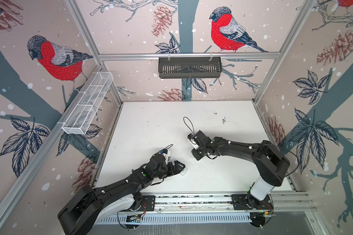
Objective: Load the batteries into the remote control
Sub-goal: 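Carry the cover onto the remote's battery compartment with the right gripper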
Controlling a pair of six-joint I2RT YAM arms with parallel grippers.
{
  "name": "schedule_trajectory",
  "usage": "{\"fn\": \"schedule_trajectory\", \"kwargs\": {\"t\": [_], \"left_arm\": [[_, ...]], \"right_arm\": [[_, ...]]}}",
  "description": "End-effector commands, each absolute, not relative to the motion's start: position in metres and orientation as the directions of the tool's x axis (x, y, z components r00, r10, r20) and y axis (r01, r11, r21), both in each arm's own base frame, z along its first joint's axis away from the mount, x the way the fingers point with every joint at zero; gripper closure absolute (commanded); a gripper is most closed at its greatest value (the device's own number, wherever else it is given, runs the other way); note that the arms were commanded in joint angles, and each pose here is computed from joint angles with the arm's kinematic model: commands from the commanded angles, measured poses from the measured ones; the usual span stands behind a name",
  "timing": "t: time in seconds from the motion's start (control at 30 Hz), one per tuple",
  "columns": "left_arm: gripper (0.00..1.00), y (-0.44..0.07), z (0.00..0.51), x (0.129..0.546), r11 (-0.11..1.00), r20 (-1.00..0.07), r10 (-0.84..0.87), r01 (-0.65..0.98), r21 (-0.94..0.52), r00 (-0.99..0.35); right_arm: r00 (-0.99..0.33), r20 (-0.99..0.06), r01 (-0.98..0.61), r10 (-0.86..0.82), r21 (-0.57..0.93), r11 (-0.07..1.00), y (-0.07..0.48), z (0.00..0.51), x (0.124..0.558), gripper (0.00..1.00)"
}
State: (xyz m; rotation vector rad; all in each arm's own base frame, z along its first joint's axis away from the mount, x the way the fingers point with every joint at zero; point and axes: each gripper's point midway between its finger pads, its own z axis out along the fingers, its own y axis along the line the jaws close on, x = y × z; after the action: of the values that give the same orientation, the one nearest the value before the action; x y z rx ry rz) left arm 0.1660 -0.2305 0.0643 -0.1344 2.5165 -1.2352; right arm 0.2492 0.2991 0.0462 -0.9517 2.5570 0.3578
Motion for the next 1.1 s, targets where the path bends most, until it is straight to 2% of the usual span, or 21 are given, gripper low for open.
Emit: {"fn": "schedule_trajectory", "kwargs": {"t": [0.0, 0.17, 0.27, 0.57, 1.07], "left_arm": [[0.02, -0.216, 0.067, 0.178, 0.649, -0.285, -0.298, 0.026, -0.760, -0.911], [0.03, -0.178, 0.075, 0.196, 0.714, -0.392, -0.392, -0.006, -0.700, -0.832], [0.02, -0.162, 0.080, 0.200, 0.757, -0.433, -0.391, -0.016, -0.654, -0.812], [0.02, -0.139, 0.098, 0.208, 0.796, -0.485, -0.405, -0.038, -0.604, -0.775], [0.02, -0.131, 0.106, 0.210, 0.794, -0.497, -0.428, -0.050, -0.606, -0.755]], "right_arm": [[-0.656, -0.509, -0.692, -0.556, 0.112, 0.713, 0.312, 0.061, 0.247, 0.71], [-0.558, -0.619, -0.769, -0.553, 0.134, 0.626, 0.342, 0.087, 0.222, 0.71], [-0.502, -0.672, -0.813, -0.545, 0.152, 0.562, 0.361, 0.098, 0.208, 0.71], [-0.382, -0.703, -0.898, -0.600, 0.129, 0.421, 0.397, 0.093, 0.176, 0.72], [-0.383, -0.696, -0.888, -0.607, 0.098, 0.449, 0.409, 0.071, 0.169, 0.72]]}}
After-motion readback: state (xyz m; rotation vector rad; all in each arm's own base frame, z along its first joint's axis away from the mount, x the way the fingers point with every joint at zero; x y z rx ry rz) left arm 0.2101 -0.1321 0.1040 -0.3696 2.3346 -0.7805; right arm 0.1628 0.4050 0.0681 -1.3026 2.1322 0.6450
